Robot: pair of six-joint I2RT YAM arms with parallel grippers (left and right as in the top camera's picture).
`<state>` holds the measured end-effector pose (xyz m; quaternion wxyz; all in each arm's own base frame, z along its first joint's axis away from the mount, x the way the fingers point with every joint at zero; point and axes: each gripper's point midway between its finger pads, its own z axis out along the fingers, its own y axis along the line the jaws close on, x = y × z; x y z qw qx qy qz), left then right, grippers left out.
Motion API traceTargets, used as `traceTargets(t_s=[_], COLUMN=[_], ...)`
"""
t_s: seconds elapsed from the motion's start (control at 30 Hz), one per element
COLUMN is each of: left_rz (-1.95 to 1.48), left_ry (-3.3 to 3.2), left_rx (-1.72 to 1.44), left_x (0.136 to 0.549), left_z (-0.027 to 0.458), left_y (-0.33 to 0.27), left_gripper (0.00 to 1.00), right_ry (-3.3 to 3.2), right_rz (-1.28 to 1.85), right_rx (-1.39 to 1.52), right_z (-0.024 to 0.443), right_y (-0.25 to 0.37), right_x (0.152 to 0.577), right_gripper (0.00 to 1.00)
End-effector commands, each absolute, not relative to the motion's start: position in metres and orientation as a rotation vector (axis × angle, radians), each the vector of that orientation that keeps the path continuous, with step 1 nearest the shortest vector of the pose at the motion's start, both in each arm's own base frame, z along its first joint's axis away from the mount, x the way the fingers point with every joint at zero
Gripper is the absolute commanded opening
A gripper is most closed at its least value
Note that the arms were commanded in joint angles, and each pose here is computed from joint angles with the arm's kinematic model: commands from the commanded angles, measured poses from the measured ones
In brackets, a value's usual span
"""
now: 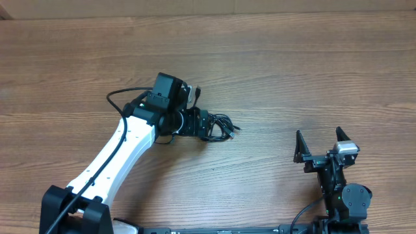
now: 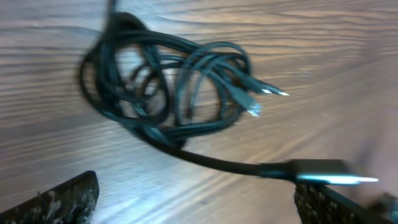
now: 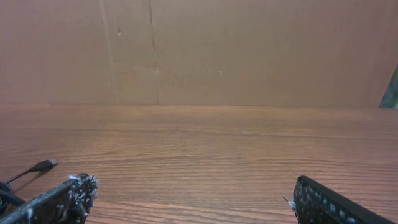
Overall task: Untangle cables
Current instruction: 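Lower the left gripper onto the cable bundle and close on it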
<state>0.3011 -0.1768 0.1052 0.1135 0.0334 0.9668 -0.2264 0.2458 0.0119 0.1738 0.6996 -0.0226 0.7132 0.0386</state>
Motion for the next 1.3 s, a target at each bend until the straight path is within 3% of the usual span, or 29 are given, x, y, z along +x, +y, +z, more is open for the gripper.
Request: traceTargets(t_s=[0.0, 0.17, 0.43, 0.8, 1.27], left_rz=[-0.85, -0.917, -0.959, -0.623, -0.353], left_ry=[2.814, 2.823, 2.788, 2.724, 2.652], left_rx=[0.093, -0.03, -0.596, -0.839, -0.804], left_x=[0.299, 0.302, 0.325, 0.337, 0.339], left_z=[0.125, 0.128, 0.129, 0.112, 0.104], left_y=[-0.195, -0.187, -0.143, -0.116, -0.128], left_gripper=[1.0, 1.0, 1.0, 1.0, 1.0], right_ry=[1.586, 1.586, 1.586, 1.586, 1.587], right_rz=[0.082, 0.082, 0.082, 0.082, 0.082], right_rx=[-0.049, -0.049, -0.049, -0.049, -0.049], right_z=[0.172, 0.172, 0.172, 0.172, 0.172], right_y=[0.011, 0.011, 0.011, 0.011, 0.011], right_x=[0.246, 0.246, 0.246, 0.246, 0.246], right_gripper=[1.0, 1.0, 1.0, 1.0, 1.0])
